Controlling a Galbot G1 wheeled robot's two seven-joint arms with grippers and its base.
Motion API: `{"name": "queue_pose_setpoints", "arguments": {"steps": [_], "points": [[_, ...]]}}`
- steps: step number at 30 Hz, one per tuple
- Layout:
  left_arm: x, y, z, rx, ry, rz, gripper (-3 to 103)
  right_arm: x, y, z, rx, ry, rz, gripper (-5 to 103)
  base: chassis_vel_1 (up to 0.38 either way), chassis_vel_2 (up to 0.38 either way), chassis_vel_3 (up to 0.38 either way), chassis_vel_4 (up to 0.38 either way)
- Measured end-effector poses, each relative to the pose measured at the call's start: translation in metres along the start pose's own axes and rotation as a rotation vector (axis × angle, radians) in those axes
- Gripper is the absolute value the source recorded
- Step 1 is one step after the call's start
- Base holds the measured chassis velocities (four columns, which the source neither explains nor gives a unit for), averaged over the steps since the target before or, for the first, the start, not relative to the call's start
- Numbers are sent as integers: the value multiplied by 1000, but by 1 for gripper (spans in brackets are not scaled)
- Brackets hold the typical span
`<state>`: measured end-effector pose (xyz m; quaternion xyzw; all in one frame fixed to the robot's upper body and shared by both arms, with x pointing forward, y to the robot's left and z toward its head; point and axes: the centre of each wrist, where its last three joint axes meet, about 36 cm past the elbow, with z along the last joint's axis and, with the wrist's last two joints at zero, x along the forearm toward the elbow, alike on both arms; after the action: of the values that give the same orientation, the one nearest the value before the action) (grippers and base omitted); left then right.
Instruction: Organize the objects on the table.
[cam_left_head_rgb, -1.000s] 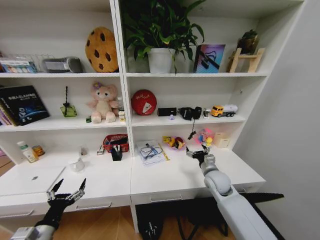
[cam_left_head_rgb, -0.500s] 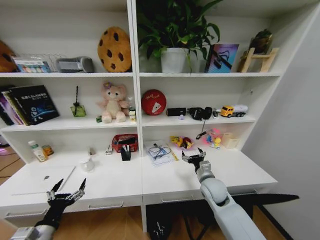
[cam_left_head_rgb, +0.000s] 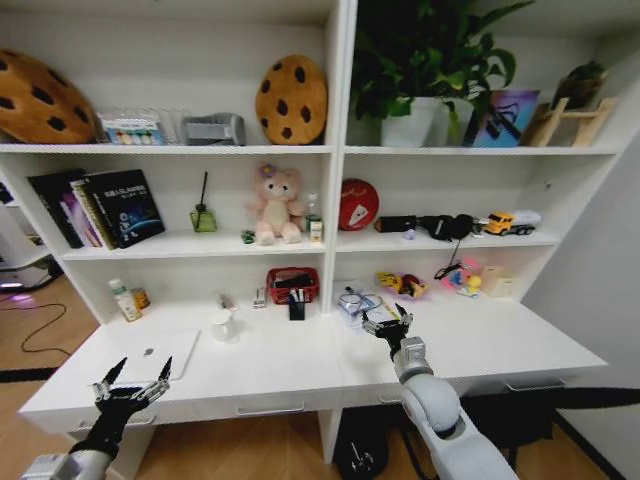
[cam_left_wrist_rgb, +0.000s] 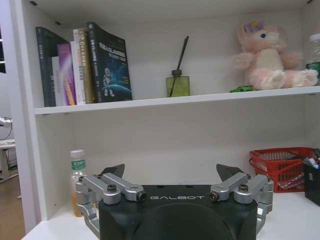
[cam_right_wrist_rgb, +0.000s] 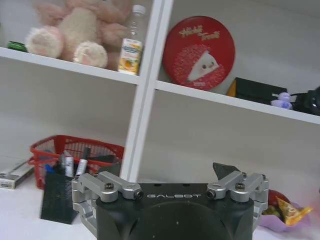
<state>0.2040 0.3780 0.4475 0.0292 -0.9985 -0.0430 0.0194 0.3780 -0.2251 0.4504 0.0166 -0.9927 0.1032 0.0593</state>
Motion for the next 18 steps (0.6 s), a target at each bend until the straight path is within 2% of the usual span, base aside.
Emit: {"name": "queue_pose_setpoints", "arguments": {"steps": [14,18], "points": [[0,0,0,0,0,0,100,5,10,6,-2,19,-12,100,359,344,-360,-347],[0,0,0,0,0,0,100,8,10,12,-19,-10,-7,100,307,294,-282,-326]]}}
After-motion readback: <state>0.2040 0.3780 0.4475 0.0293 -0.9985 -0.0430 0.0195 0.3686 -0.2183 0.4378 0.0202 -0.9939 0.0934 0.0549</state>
